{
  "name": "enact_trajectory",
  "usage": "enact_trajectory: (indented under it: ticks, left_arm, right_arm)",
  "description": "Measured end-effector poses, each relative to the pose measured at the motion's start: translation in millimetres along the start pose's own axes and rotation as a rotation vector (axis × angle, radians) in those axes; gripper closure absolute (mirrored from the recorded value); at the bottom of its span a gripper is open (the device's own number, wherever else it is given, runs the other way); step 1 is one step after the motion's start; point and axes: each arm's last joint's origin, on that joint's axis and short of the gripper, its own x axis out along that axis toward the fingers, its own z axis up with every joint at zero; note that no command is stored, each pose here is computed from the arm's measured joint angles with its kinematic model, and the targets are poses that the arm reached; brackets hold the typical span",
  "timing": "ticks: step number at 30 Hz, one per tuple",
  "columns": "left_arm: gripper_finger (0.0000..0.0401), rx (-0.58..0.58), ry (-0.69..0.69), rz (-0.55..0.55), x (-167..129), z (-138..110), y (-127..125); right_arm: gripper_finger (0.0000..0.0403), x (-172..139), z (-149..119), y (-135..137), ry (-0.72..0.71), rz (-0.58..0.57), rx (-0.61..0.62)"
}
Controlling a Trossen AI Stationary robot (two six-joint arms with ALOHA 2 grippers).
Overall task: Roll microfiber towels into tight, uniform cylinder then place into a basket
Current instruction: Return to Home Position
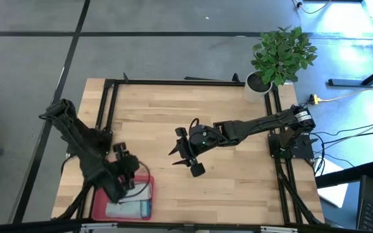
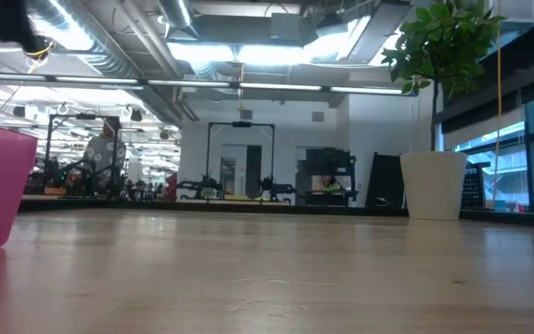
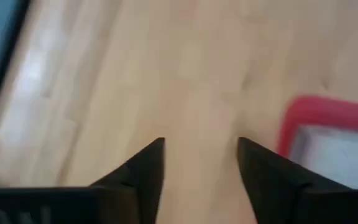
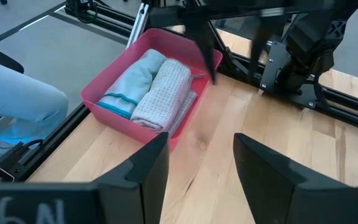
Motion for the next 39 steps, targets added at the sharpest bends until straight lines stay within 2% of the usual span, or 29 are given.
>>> enact_trajectory:
  ticks: [7, 13, 15, 18, 22, 25, 29, 34, 39]
  left_arm:
    - [0.0315, 0.009, -0.114, -0.017, -3.2, 25.3, 26.8]
    - [0.0393, 0.011, -0.278, -0.006, -19.9, 32.6, 48.1]
    - [0.0394, -0.002, -0.321, 0.008, -24.9, 33.1, 55.1]
    - [0.0392, 0.025, -0.36, 0.016, -31.5, 32.6, 63.9]
    - [0.0399, 0.068, -0.42, 0.045, -37.8, 34.1, 72.7]
    - [0.0398, 0.088, -0.441, 0.044, -43.0, 33.2, 80.8]
    - [0.04, 0.111, -0.481, 0.038, -52.0, 31.0, 94.1]
    - [0.04, 0.12, -0.556, -0.003, -65.4, 26.3, 113.9]
    - [0.0401, 0.106, -0.667, -0.159, -66.4, 11.9, 130.7]
  right_arm:
    - [0.0223, 0.0, 0.1, -0.1, -0.001, 0.0, 0.0]
    - [0.0224, 0.2, 1.6, -0.3, -0.017, -0.004, 0.018]
    - [0.0232, 0.1, 1.3, -1.2, -0.01, -0.032, 0.069]
    - [0.0264, -4.0, 2.3, -4.5, 0.006, -0.157, 0.099]
    - [0.0338, -23.3, 13.5, -8.7, -0.024, -0.29, 0.086]
    - [0.0391, -43.8, 19.6, -7.5, -0.009, -0.305, 0.041]
    - [0.0393, -84.8, 35.2, -4.6, -0.069, -0.304, 0.026]
    - [0.0397, -135.7, 39.6, 2.4, -0.111, -0.214, -0.023]
    - [0.0399, -176.1, 26.1, 13.0, -0.135, -0.153, -0.025]
